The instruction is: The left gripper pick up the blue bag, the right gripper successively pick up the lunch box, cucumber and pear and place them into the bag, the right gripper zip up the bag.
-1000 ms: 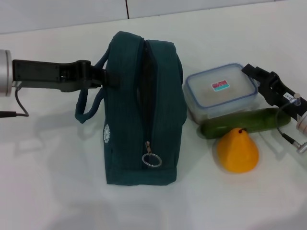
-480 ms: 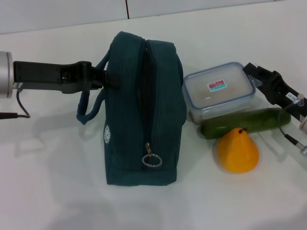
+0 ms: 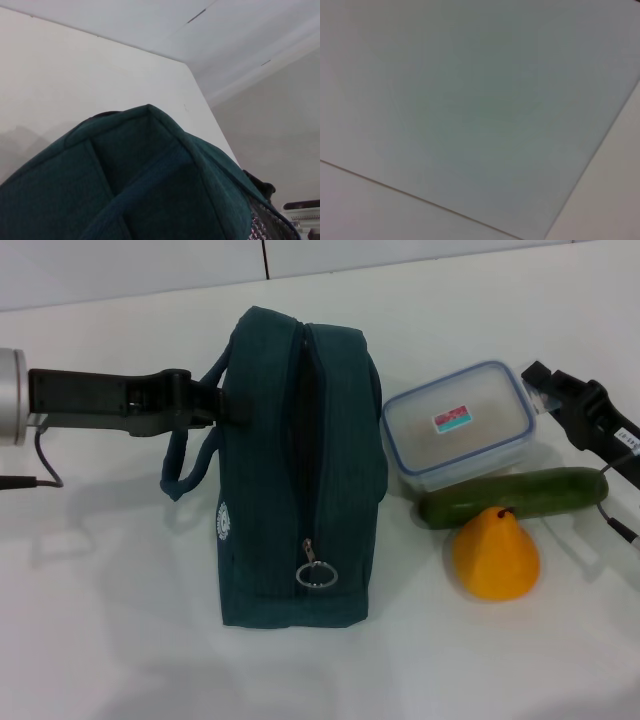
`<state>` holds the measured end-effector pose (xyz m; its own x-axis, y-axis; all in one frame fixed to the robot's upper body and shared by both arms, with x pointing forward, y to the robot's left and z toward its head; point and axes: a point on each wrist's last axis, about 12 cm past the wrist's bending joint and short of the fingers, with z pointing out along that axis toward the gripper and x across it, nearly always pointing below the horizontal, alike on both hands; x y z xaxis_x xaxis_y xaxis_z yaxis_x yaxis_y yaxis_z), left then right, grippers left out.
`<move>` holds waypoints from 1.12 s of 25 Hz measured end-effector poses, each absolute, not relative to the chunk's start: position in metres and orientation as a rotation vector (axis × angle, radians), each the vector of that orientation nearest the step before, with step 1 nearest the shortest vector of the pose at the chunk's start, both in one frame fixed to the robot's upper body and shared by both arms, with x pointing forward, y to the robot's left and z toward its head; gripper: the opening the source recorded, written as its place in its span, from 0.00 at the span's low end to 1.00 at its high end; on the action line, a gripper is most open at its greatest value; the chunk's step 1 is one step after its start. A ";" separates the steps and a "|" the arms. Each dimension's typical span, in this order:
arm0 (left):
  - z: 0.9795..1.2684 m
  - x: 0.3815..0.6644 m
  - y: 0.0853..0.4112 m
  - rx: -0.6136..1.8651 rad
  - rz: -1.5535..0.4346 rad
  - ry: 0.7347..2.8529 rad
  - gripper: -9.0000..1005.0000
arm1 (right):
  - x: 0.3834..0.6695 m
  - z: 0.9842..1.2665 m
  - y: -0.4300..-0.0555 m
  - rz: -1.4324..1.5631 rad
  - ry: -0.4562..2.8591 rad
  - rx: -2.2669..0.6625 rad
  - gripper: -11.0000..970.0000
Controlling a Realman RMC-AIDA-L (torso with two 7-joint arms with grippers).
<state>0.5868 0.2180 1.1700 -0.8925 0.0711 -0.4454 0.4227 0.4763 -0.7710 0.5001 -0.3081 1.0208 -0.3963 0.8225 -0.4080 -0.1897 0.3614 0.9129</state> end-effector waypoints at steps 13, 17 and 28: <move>1.170 0.586 0.217 0.415 -1.392 2.372 0.06 | 0.503 1.034 -0.319 1.281 1.535 0.556 0.11; 1.170 0.587 0.217 0.416 -1.391 2.372 0.06 | 0.504 1.038 -0.321 1.288 1.522 0.538 0.11; 1.171 0.587 0.218 0.414 -1.387 2.372 0.06 | 0.507 1.046 -0.324 1.295 1.492 0.493 0.11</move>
<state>0.5874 0.2184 1.1710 -0.8918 0.0689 -0.4471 0.4235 0.4749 -0.7714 0.5070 -0.3241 1.0459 -0.3643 0.8252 -0.4317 -0.3115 0.3289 0.8915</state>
